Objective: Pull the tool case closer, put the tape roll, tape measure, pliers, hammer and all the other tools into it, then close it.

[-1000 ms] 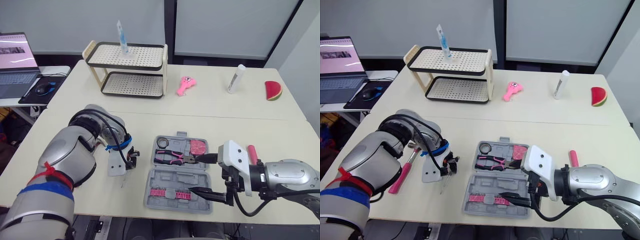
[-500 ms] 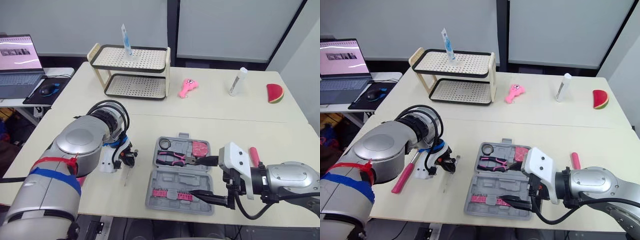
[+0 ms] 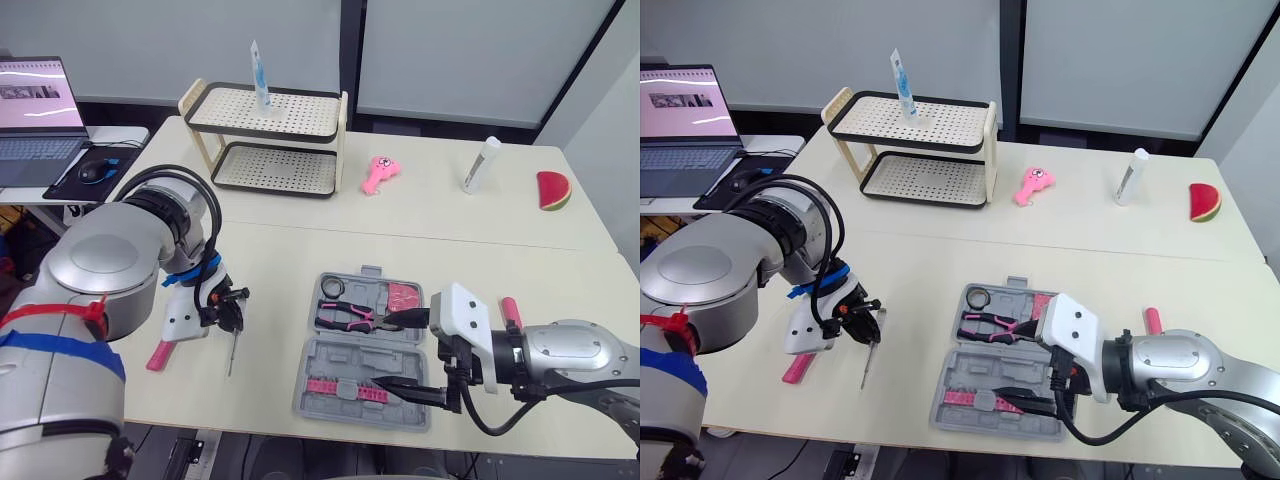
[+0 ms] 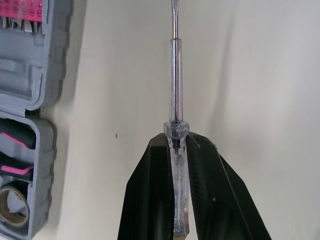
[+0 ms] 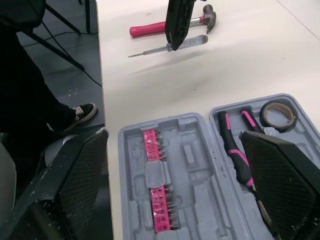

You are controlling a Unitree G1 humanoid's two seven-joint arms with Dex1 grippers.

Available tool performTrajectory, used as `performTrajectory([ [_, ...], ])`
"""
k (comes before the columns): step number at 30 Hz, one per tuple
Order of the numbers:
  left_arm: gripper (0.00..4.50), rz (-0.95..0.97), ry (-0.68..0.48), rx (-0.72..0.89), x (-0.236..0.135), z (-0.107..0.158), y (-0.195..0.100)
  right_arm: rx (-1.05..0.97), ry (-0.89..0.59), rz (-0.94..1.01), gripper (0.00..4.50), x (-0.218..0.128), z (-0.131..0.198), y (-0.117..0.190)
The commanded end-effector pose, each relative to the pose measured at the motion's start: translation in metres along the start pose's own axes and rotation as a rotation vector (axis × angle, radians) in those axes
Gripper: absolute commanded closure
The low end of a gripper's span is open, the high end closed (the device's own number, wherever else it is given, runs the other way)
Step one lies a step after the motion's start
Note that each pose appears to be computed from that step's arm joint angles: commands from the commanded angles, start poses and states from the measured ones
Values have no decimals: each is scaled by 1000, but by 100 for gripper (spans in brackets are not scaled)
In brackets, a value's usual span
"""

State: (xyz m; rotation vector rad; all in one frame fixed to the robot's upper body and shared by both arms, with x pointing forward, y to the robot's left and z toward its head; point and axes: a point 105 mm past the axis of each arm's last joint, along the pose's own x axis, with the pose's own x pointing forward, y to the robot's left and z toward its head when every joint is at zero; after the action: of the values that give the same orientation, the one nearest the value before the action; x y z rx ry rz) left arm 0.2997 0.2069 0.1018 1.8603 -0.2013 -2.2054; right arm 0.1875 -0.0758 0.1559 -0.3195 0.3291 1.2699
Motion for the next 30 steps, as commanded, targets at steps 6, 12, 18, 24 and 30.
performTrajectory([
  [6,438,103,117,-150,-10,-8,-2,-62,-22,-28,0,4,5,-5],
  [12,438,98,139,-227,-7,-9,-10,-68,-27,-25,0,6,5,-5],
  [18,438,88,176,-312,-11,-15,-16,-71,-24,-37,0,8,4,-9],
  [24,438,170,186,-501,-8,-19,-17,-94,-25,-55,0,11,5,-14],
  [30,438,210,126,-698,-8,-10,-16,-121,-9,-62,0,12,2,-17],
])
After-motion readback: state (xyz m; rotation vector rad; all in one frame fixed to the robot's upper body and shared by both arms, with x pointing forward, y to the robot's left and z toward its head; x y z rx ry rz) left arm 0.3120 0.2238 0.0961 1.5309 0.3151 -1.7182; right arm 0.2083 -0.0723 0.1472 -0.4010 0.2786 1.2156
